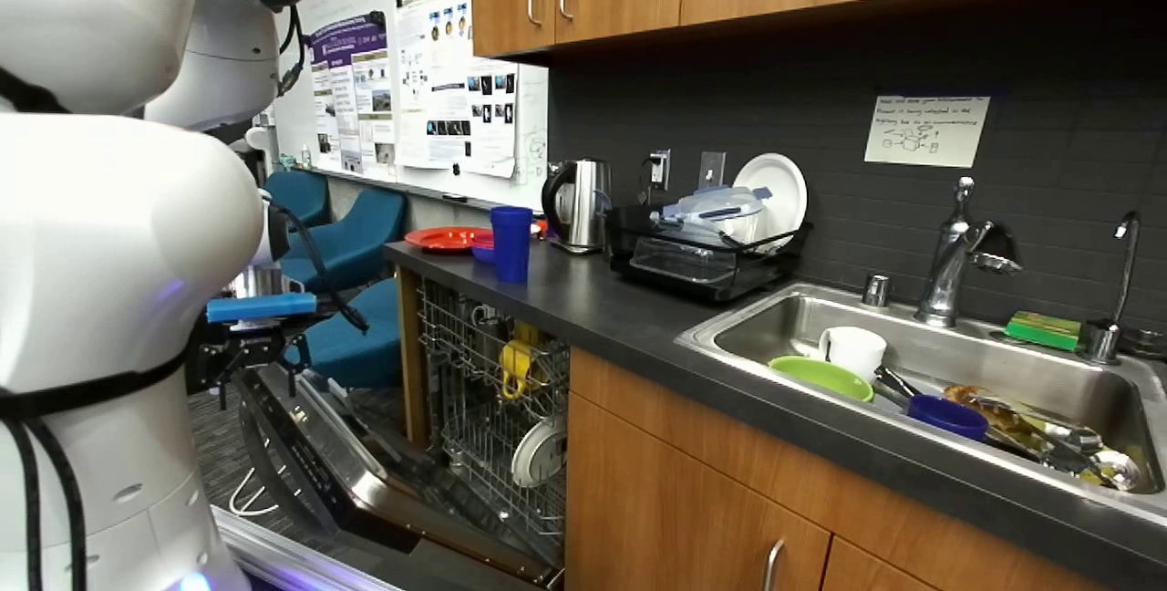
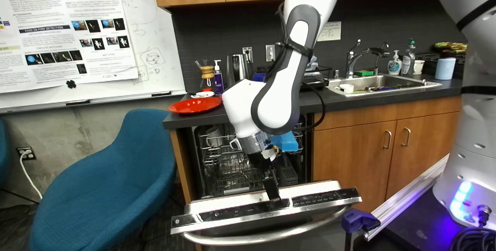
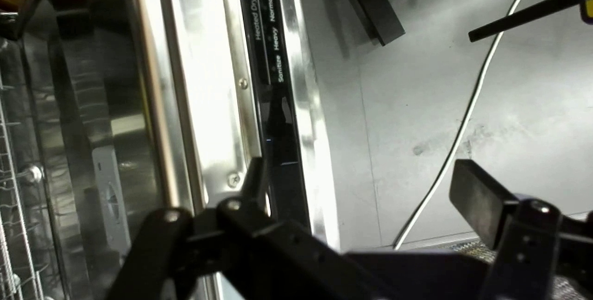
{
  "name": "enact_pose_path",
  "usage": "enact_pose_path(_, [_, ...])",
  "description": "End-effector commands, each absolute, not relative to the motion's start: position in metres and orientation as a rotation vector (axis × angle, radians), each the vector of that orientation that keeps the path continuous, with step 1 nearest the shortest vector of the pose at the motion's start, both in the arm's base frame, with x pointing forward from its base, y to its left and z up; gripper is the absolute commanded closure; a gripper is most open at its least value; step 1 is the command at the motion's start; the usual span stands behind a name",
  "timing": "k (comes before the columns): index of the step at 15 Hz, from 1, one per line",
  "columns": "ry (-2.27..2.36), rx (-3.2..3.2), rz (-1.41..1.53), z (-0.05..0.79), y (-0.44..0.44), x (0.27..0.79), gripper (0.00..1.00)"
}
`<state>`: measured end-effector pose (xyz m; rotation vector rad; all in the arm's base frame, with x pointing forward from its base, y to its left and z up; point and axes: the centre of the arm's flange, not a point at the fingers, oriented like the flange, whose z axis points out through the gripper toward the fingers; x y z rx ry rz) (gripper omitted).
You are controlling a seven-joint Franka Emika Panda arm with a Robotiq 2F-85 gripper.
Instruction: Push the dishwasher rack inside and close the dishwasher door
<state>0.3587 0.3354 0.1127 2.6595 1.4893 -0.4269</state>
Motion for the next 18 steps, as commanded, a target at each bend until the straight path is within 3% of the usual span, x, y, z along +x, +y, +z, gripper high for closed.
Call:
enact_pose_path(1, [1.422,2.638,-0.381,0.095,0.342,0.344,0.0])
enact_pose_path(7, [1.39,2.606,-0.242,0.081,0.349,0.327,0.0])
enact_pose_path(13, [1.456,2.547,0.078,0.086,0.345,0.329,0.0])
enact_pose_path(18, [1.403,2.554,0.114,0.084,0.341,0.335,0.0])
